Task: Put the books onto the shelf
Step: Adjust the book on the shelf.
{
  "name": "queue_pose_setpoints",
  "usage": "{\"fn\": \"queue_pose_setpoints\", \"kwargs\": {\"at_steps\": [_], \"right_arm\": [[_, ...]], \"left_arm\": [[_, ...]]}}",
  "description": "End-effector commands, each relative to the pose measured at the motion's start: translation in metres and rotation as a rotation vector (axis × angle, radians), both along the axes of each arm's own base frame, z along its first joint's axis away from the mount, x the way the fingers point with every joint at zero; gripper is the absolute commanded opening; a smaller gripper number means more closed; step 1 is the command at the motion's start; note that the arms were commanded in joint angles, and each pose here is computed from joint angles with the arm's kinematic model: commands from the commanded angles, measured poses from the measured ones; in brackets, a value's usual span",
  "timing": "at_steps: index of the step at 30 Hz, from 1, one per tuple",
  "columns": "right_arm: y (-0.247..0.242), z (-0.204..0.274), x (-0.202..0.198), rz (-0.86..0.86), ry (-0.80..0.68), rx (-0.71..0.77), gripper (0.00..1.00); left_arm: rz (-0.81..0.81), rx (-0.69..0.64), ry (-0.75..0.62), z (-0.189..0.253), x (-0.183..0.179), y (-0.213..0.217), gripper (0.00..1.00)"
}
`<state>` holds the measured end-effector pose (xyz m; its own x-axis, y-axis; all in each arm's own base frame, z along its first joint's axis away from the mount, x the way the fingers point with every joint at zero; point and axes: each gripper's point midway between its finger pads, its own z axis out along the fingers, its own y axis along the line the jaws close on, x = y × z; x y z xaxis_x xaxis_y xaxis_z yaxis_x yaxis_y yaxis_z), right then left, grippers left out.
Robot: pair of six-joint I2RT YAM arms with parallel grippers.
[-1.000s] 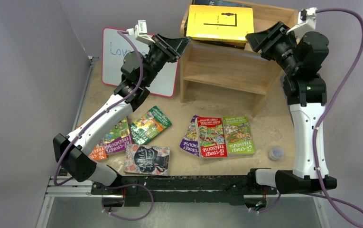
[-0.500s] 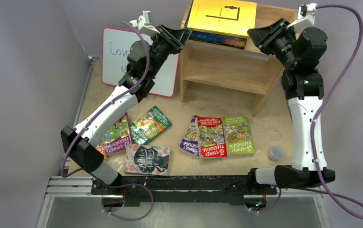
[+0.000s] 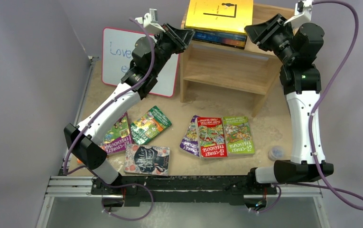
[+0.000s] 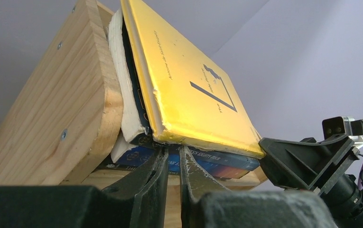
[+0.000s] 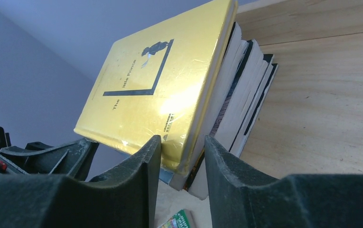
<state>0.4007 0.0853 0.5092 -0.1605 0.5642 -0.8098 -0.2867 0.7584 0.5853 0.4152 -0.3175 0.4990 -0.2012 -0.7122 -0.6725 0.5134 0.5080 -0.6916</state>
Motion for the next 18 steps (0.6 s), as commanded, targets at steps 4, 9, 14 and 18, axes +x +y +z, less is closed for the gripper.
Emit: {"fn": "queue_pose_setpoints", "kwargs": {"at_steps": [4,9,14,18], "right_arm": [[-0.005,0.020,-0.010,-0.029,-0.062,-0.065,0.47],[-0.009,0.023,-0.012,-0.052,-0.068,-0.073,0.46],[-0.008,0.026,-0.017,-0.042,-0.078,-0.064,0.42],[-0.005,0.028,-0.023,-0.026,-0.085,-0.059,0.39]], "left_arm": [[0.048,-0.003,-0.065,0.029,-0.003,0.012,0.16],[0.064,0.031,-0.037,0.027,0.003,0.011,0.16],[0.075,0.056,-0.009,0.018,0.010,0.008,0.14],[0.076,0.064,-0.005,0.016,0.010,0.008,0.14]]}}
